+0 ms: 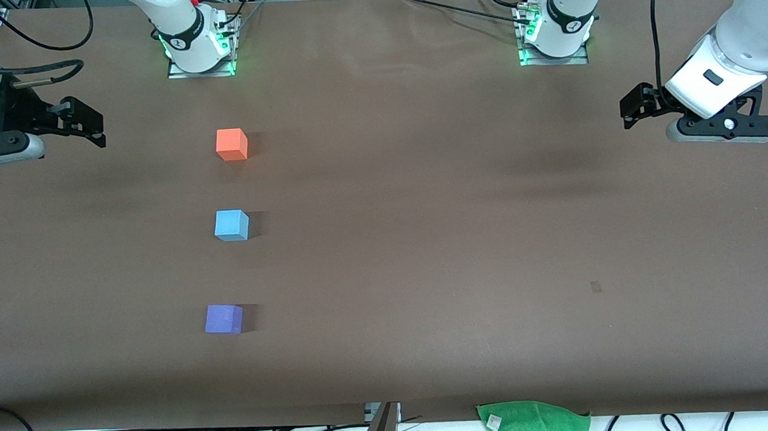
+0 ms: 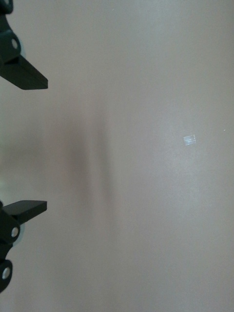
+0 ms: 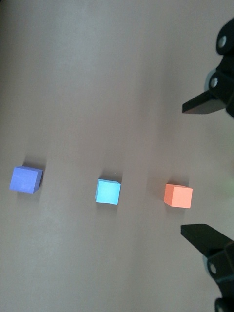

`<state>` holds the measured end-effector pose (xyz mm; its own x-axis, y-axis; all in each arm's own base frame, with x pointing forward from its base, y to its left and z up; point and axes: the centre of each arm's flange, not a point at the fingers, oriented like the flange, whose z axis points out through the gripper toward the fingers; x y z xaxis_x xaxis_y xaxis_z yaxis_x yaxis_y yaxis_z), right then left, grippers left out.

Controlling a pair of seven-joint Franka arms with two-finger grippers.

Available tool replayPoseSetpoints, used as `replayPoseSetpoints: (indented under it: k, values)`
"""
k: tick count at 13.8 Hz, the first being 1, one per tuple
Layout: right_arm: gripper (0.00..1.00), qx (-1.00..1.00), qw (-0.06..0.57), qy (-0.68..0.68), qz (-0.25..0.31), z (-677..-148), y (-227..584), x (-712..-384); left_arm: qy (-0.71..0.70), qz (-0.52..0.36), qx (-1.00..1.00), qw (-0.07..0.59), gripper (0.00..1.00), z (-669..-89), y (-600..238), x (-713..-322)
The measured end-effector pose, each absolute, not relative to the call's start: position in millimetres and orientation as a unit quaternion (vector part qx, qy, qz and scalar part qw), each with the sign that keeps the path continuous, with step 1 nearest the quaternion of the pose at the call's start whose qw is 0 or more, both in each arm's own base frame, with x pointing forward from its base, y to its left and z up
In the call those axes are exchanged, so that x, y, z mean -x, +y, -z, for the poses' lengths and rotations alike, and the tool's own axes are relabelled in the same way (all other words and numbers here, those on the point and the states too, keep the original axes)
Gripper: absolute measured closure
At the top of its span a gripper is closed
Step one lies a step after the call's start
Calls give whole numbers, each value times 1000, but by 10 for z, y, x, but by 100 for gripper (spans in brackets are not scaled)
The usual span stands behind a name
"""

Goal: Place blue block between orange and purple blocks

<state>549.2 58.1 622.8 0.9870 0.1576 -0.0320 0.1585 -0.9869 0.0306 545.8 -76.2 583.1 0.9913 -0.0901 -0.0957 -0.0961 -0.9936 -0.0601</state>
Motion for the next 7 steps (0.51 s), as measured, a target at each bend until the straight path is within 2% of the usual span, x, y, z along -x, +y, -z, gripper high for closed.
replayPoseSetpoints:
  k: [7]
  values:
    - [0, -997, 4, 74, 20, -6195, 495, -5509, 47, -46, 997, 32, 0, -5831, -762, -5458]
